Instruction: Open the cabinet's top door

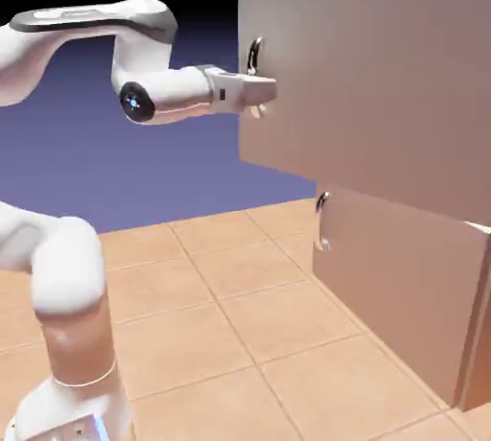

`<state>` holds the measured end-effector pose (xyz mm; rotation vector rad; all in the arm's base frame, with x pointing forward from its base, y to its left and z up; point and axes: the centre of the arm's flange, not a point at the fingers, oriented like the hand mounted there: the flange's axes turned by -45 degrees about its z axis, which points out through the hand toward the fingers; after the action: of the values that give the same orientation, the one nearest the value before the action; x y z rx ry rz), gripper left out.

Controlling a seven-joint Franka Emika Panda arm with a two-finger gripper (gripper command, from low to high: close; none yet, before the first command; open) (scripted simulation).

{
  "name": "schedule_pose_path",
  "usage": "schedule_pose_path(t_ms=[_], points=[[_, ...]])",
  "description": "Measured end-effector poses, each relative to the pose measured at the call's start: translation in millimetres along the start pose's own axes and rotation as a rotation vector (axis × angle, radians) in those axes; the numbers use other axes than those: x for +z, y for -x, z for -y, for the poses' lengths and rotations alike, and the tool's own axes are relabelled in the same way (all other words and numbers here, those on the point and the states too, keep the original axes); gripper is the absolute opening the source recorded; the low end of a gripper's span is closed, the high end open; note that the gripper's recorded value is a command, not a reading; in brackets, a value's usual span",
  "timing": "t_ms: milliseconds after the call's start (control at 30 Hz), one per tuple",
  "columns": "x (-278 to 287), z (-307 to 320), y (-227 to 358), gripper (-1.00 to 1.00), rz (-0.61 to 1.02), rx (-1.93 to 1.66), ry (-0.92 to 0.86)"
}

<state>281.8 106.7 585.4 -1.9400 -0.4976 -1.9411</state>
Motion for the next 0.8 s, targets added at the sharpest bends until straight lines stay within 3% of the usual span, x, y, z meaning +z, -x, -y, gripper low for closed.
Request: schedule_pose_path(t_ms=[800], points=[[-150,-76,0,-1.0,0.001,-0.001,-0.338]])
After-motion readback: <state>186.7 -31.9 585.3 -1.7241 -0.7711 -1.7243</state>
